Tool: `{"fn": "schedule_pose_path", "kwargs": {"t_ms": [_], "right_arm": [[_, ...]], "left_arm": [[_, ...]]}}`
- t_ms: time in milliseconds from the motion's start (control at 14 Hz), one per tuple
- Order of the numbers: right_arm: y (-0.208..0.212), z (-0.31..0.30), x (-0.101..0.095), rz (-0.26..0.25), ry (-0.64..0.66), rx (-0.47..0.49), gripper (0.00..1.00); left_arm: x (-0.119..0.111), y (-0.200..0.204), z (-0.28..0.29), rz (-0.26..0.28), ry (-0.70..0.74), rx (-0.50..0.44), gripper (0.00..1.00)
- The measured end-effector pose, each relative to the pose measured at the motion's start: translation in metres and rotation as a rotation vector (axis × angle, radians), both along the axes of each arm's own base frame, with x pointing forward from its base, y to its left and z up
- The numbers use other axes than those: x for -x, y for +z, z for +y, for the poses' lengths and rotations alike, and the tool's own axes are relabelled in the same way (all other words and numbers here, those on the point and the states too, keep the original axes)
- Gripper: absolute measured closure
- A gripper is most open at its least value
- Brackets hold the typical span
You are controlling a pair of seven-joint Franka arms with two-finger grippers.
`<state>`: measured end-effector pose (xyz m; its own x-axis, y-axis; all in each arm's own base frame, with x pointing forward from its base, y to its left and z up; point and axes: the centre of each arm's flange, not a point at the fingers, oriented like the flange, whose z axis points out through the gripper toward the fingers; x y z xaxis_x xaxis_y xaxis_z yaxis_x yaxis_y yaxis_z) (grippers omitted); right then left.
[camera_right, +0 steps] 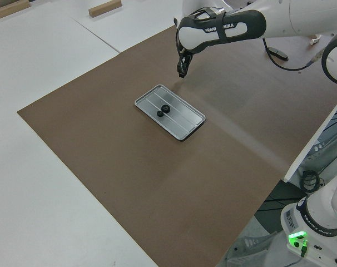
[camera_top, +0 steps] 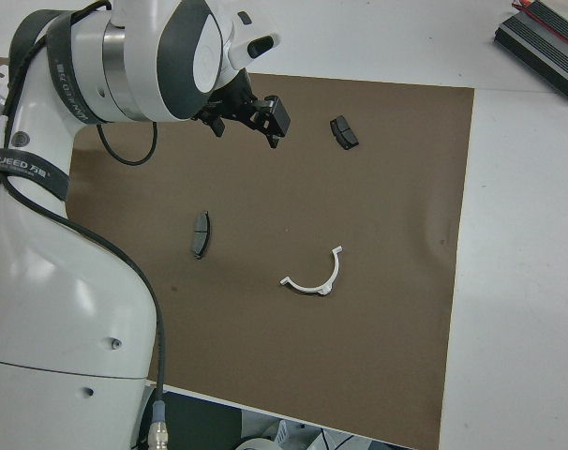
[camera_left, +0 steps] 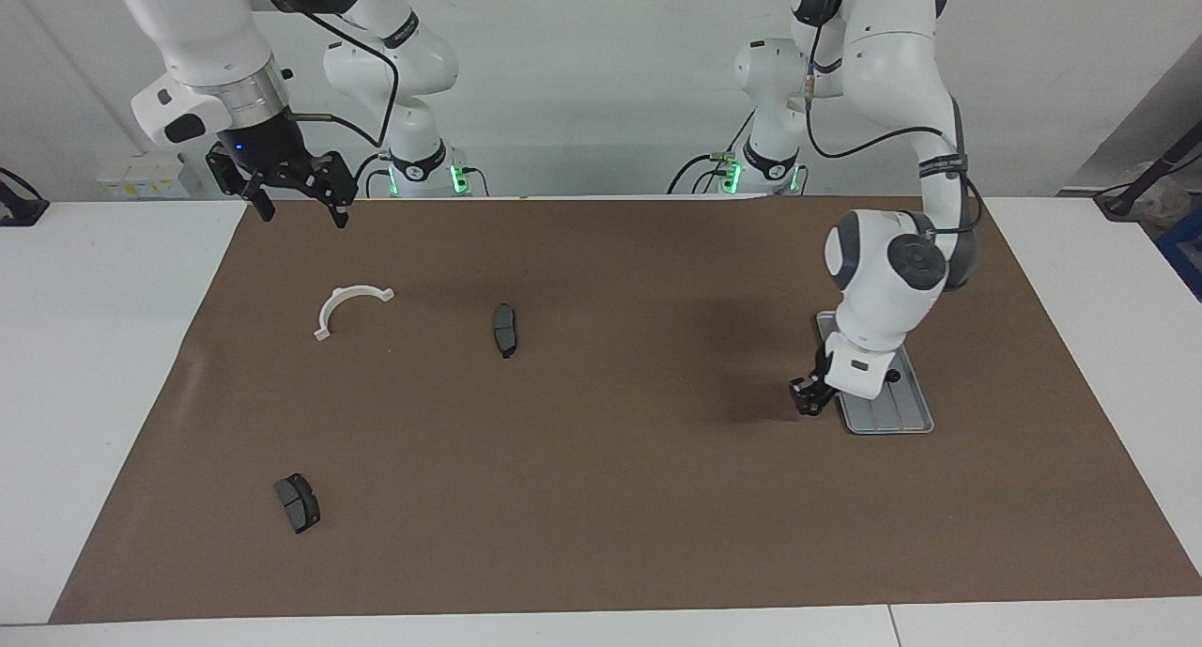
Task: Place bearing gear from tray to pile
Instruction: 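Carry the gear to mid-table with the left gripper while the right gripper approaches, then set the gear down mid-table while the right gripper reaches toward it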
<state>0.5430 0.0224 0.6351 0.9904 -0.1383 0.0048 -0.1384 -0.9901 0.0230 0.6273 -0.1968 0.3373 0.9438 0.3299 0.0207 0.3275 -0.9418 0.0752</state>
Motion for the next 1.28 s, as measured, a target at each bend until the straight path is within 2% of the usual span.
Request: {"fn": "schedule_pose_path", "kwargs": {"t_ms": [214, 356, 641, 713, 784, 855, 926, 1140, 1283], "right_arm": [[-0.002, 0.0, 0.0, 0.005, 0.0, 0.0, 0.0], [-0.008, 0.0, 0.001, 0.013, 0.0, 0.001, 0.0], [-0.015, 0.0, 0.001, -0.006, 0.002, 0.0, 0.0], [-0.016, 0.0, 0.0, -0.012, 0.002, -0.001, 0.0], [-0.019, 0.001, -0.001, -0.019, 0.002, -0.001, 0.0], [-0.022, 0.001, -0.002, -0.023, 0.003, -0.001, 0.0], [-0.024, 0.002, -0.002, -0.027, 0.005, -0.002, 0.0], [-0.029, 0.017, -0.005, -0.055, 0.032, -0.004, 0.0], [-0.038, 0.033, -0.006, -0.065, 0.062, -0.006, 0.0]], "left_arm": [[0.032, 0.005, -0.092, -0.012, 0.04, 0.02, 0.64], [0.049, 0.008, -0.129, -0.028, 0.044, 0.036, 0.64], [0.078, 0.007, -0.178, -0.041, 0.013, 0.056, 0.63], [0.083, 0.007, -0.186, -0.04, 0.015, 0.058, 0.56], [0.087, 0.007, -0.191, -0.038, 0.019, 0.059, 0.44], [0.089, 0.007, -0.193, -0.038, 0.021, 0.06, 0.34], [0.089, 0.007, -0.194, -0.037, 0.023, 0.06, 0.19], [0.079, 0.008, -0.181, -0.042, 0.049, 0.053, 0.18], [0.057, 0.014, -0.149, -0.037, 0.102, 0.042, 0.18]]}}
